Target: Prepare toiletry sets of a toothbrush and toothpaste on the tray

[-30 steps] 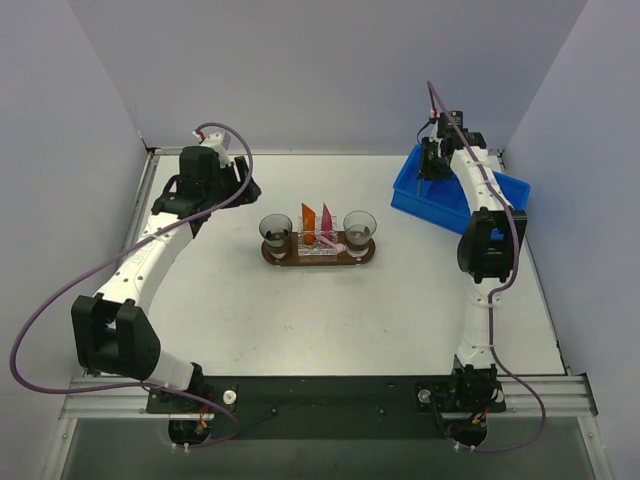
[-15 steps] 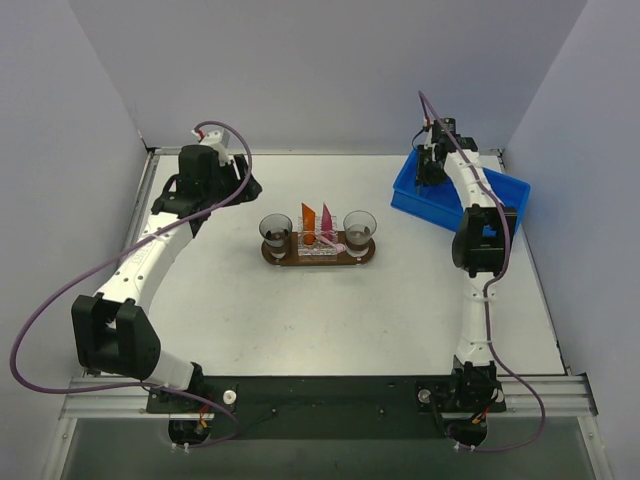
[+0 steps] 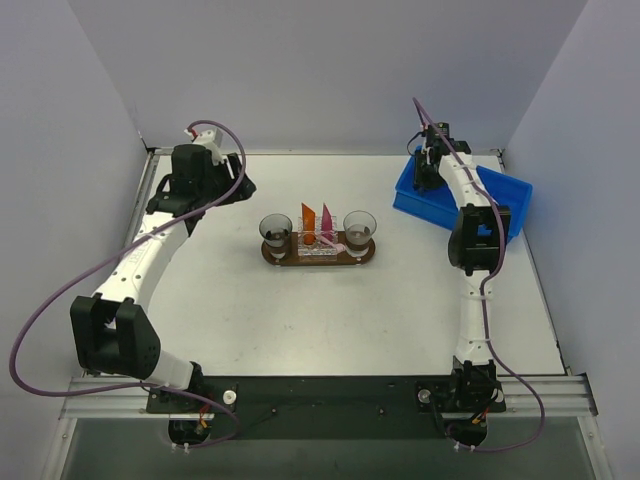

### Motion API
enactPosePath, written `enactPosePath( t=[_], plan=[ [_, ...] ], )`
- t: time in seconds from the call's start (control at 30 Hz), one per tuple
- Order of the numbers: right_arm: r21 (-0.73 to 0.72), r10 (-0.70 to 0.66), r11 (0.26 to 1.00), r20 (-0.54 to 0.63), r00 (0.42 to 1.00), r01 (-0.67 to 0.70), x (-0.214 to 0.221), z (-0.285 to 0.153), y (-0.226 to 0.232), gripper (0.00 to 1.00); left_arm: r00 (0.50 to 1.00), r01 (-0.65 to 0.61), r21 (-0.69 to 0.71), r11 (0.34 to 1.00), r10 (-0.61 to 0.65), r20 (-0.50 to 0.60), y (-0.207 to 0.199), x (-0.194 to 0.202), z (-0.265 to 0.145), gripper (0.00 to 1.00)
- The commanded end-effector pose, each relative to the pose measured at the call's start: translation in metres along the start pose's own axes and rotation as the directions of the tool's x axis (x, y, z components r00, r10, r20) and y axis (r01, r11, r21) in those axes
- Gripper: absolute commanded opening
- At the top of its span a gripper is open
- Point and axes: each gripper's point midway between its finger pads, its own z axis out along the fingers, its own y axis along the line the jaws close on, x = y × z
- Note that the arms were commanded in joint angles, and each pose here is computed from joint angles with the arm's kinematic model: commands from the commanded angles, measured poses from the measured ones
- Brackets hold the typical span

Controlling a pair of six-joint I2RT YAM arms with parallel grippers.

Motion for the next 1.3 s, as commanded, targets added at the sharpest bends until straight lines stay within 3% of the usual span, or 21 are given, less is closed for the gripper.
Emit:
enactPosePath(
  t=[0.0,0.6,0.83,0.97,1.27],
  plan=[
    [0.095,-0.006,0.995,-0.009,1.0,0.007,0.001,0.004,-0.015,0.28,0.999,-0.018,0.023,1.0,0.017,0.052,-0.003,-0.022,-0.003,0.68],
    [0.114,-0.006,0.993,-0.115,0.993,0.019,0.033,0.025,-0.018,0.29,0.999,0.01,-0.01,1.0,-0.01,0.052,0.013,-0.021,-0.005,0.68],
    [0.048,-0.014,0.999,-0.119,0.993,0.02,0.033,0.021,-0.007,0.16,0.998,0.016,-0.012,1.0,-0.016,0.056,0.014,-0.024,-0.005,0.68],
    [-0.016,-0.032,0.999,-0.081,0.996,0.031,0.021,0.005,0.006,0.09,0.998,0.019,-0.011,1.0,-0.019,0.052,0.014,-0.022,-0.004,0.67],
    [-0.015,0.007,1.0,0.091,0.996,-0.006,-0.03,-0.032,0.007,0.12,0.999,0.023,0.0,1.0,-0.023,0.05,0.012,-0.021,-0.002,0.67]
  ],
)
